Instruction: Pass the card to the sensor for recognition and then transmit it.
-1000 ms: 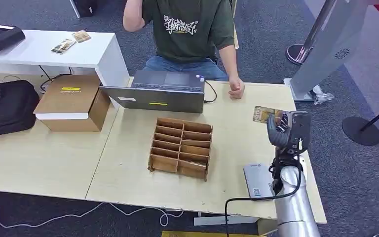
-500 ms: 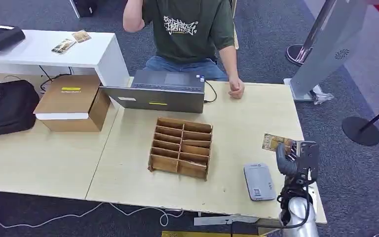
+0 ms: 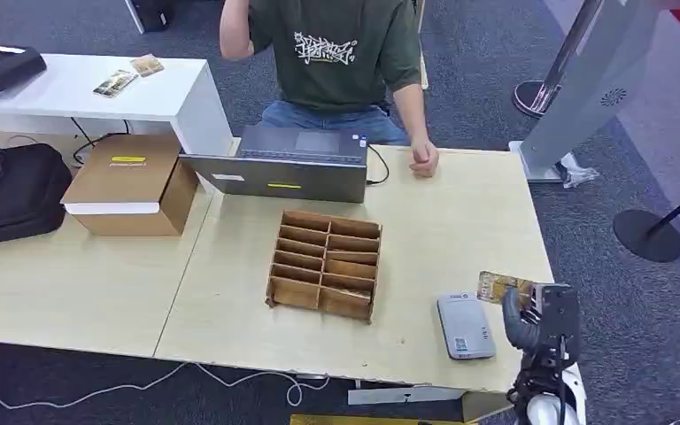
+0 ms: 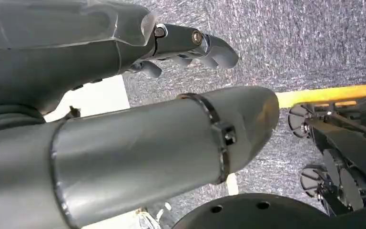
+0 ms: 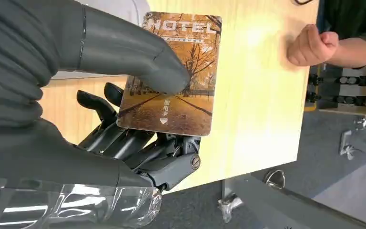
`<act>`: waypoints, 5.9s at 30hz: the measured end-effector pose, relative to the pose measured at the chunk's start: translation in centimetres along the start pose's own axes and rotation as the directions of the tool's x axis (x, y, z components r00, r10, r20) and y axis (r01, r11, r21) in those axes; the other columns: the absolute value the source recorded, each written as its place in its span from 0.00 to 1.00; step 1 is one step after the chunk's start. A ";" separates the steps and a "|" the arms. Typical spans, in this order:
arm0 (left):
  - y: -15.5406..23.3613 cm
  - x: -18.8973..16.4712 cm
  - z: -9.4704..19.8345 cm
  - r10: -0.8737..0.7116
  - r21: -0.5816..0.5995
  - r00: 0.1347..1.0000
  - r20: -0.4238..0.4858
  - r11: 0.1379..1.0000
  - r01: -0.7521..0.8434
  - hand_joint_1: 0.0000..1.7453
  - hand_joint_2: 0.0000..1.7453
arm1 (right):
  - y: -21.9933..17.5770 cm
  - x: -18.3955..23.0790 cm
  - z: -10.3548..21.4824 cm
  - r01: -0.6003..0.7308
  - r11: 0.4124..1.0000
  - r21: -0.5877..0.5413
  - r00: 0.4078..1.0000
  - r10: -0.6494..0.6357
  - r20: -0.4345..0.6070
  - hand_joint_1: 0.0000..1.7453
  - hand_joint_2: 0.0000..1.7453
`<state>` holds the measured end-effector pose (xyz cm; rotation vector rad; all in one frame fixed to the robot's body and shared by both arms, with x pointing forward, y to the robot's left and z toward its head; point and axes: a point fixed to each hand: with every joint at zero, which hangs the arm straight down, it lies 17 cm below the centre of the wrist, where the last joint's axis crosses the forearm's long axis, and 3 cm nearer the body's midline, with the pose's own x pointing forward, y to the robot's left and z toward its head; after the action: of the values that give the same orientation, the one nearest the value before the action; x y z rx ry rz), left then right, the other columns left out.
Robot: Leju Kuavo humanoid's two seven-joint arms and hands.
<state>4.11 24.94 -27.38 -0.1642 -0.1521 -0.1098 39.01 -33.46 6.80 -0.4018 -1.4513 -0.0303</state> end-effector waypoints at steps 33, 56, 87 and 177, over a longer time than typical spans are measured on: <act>0.5 0.1 0.0 0.013 0.008 1.000 0.001 1.000 -0.013 0.00 0.00 | -1.1 -4.9 1.3 -0.124 0.992 0.034 0.984 0.128 -0.126 1.00 1.00; 0.4 0.2 0.0 0.017 0.005 1.000 0.001 1.000 -0.017 0.00 0.00 | 0.7 -5.8 1.5 -0.155 0.983 0.099 0.972 0.170 -0.163 1.00 1.00; 1.3 0.2 0.1 -0.023 0.026 1.000 -0.012 0.999 0.024 0.00 0.00 | 2.1 -6.9 0.3 -0.274 0.939 0.209 0.939 0.308 -0.153 1.00 1.00; -0.4 0.8 -0.1 0.050 -0.006 0.998 0.027 0.999 -0.050 0.00 0.00 | 1.5 6.6 -1.4 -0.884 0.182 -0.431 0.169 0.983 0.069 1.00 1.00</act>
<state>4.90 24.47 -27.24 -0.1746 -0.1745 -0.0585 41.63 -31.03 12.69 -1.6479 -1.2586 0.9467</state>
